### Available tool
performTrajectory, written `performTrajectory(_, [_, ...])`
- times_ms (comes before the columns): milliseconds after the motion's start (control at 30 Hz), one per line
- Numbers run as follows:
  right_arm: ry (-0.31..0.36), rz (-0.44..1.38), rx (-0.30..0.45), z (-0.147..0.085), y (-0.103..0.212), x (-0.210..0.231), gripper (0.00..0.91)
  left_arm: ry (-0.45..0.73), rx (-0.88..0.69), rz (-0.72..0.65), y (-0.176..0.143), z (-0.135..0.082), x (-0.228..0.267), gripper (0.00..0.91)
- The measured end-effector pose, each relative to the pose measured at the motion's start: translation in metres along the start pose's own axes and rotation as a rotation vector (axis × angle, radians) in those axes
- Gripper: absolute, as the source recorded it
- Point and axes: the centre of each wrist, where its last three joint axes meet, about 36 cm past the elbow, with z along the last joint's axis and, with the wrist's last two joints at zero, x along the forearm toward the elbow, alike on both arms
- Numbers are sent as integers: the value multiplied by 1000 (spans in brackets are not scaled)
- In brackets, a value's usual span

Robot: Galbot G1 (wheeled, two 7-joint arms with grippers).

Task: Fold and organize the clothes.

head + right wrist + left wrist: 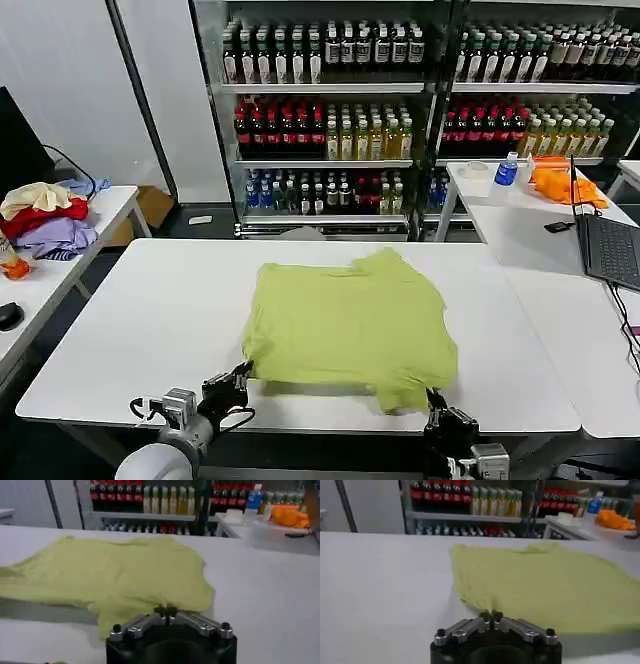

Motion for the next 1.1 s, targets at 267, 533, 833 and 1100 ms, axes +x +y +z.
performTrajectory(267, [-44, -6, 34, -9, -9, -25, 0, -42, 23, 8, 4, -7, -15, 50])
performTrajectory(533, [-71, -13, 69, -20, -18, -62, 0, -69, 26, 5, 7, -15, -43, 50])
performTrajectory(833, [-78, -18, 95, -25, -22, -105, 0, -74, 10, -6, 10, -21, -77, 50])
performTrajectory(1100, [-62, -18, 111, -21, -18, -131, 0, -70, -9, -22, 11, -23, -101, 141])
